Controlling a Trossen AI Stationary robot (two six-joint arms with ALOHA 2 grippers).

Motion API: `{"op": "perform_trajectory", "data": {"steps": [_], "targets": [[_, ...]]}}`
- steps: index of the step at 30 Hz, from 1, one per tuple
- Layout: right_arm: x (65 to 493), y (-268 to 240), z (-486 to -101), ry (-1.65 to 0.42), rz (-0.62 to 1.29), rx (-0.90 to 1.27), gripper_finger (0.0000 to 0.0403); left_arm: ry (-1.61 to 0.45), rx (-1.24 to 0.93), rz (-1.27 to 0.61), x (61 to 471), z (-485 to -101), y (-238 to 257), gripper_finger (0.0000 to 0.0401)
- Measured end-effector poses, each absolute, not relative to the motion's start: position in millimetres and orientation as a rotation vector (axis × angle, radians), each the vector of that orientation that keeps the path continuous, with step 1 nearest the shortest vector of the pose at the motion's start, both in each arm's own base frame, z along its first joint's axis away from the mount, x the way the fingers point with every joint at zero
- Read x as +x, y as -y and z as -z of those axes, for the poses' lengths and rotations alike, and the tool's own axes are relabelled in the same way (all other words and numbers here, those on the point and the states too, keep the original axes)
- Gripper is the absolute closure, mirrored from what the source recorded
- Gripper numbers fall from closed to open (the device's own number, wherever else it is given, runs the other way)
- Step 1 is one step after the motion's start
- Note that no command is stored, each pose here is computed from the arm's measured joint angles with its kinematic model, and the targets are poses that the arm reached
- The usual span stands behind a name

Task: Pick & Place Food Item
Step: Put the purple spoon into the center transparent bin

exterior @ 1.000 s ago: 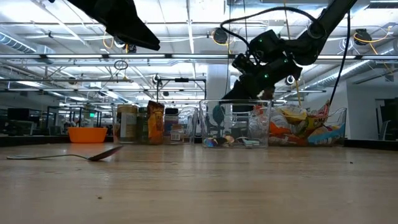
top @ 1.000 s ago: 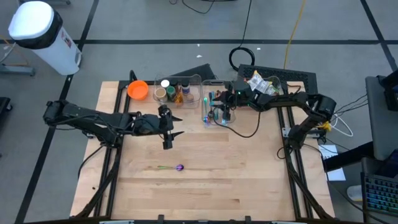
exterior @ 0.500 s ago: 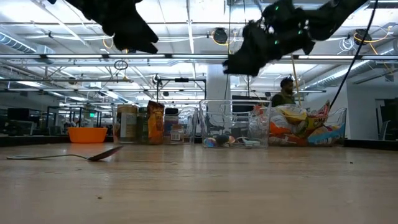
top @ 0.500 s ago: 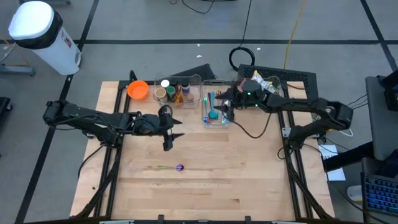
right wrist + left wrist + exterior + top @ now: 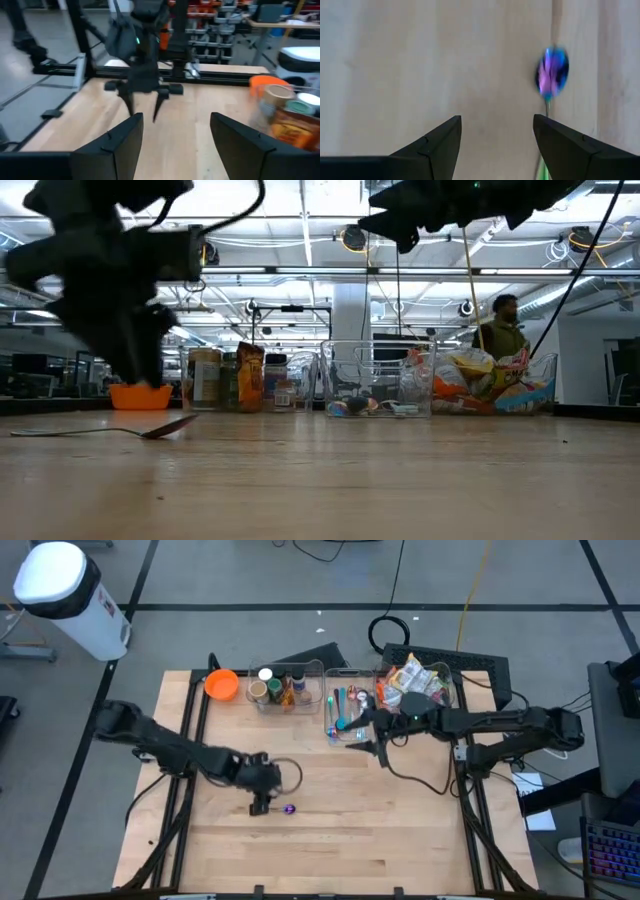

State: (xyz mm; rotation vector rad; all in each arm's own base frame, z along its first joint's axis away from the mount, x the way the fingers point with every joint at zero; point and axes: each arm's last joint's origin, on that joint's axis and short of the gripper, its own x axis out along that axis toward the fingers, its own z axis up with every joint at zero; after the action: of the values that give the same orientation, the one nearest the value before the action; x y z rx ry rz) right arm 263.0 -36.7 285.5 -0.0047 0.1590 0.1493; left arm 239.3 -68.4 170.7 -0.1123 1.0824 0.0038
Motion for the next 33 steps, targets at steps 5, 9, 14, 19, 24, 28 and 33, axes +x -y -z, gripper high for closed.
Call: {"op": "perform_trajectory", "data": {"steps": [5, 9, 14, 19, 24, 28, 33], "targets": [[264.5, 25.1, -285.5, -0.159, -0.190, -0.009, 0.0181, -1.203, -0.110, 0.019, 242.0, -138.1, 91.3, 0.0151], [264.7, 23.2, -285.6, -0.158, -0.197, -0.009, 0.0183, -1.225, -0.134, 0.062, 244.7, -124.7, 106.8, 0.0151], [264.7, 23.5, -285.6, -0.157, -0.194, -0.010, 0.0184, -1.191, -0.121, 0.042, 245.3, -121.8, 114.7, 0.0151], [264.7, 23.6, -285.6, -0.157, -0.193, -0.013, 0.0188, -1.163, -0.021, -0.046, 245.0, -121.0, 110.0, 0.0151], [264.6, 23.6, -285.5, -0.157, -0.194, -0.026, 0.0190, -1.133, -0.037, -0.112, 247.7, -129.4, 97.4, 0.0151], [264.7, 23.6, -285.6, -0.156, -0.194, -0.030, 0.0191, -1.095, -0.086, -0.059, 245.2, -147.4, 93.0, 0.0151], [264.5, 23.6, -284.9, -0.163, -0.195, -0.027, 0.0191, -1.052, -0.123, 0.024, 244.3, -158.9, 98.5, 0.0151]]}}
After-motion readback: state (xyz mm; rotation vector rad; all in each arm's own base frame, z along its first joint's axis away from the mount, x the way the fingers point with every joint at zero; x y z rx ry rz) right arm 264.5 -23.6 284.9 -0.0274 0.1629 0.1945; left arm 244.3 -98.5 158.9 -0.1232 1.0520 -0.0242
